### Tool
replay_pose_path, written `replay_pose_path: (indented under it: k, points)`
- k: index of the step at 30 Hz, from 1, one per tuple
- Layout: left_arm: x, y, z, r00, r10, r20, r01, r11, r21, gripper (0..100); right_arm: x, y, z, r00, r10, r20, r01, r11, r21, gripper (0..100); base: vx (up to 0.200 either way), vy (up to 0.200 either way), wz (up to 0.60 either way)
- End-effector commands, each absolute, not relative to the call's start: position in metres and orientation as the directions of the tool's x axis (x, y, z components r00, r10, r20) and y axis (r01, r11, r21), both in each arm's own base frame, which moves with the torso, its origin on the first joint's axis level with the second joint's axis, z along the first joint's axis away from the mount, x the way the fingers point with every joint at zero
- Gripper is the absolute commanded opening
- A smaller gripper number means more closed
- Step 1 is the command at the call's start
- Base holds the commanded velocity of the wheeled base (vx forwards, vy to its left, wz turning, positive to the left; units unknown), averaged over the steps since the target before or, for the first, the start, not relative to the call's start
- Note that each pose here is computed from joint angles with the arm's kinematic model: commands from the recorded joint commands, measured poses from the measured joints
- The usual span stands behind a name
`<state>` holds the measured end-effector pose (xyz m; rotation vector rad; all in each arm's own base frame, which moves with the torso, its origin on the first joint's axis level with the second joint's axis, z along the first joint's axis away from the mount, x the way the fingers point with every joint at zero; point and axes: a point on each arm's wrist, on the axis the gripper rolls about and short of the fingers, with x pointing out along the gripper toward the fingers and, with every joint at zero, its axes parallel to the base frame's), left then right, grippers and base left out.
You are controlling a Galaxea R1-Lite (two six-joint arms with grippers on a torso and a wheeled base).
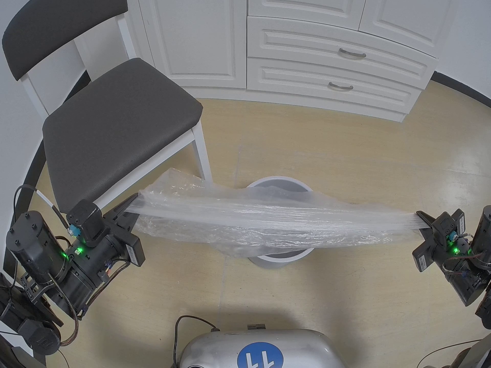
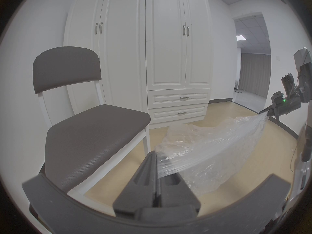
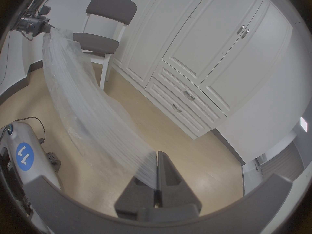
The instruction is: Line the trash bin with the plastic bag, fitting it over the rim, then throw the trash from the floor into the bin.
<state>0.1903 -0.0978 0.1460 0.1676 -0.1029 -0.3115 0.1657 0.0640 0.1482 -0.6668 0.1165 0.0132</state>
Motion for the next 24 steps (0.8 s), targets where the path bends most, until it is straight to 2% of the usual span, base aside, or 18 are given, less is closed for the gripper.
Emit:
replay_pose_path:
  k: [1, 10, 24]
  points:
    - [0.190, -0.100, 0.147, 0.944, -0.321, 0.078, 0.303, 0.936, 0.178, 0, 0.165, 0.065, 0.148, 0.993, -0.015, -0.115, -0.059, 0.785, -0.617, 0, 0.000, 0.000, 0.00]
    - [0.182, -0.112, 0.148, 0.921, -0.377, 0.096, 0.357, 0.917, 0.175, 0, 0.162, 0.071, 0.151, 0.995, 0.025, -0.097, -0.079, 0.791, -0.606, 0, 0.000, 0.000, 0.00]
    - [0.185, -0.109, 0.148, 0.928, -0.359, 0.099, 0.340, 0.926, 0.167, 0, 0.161, 0.068, 0.147, 0.993, 0.012, -0.116, -0.082, 0.784, -0.616, 0, 0.000, 0.000, 0.00]
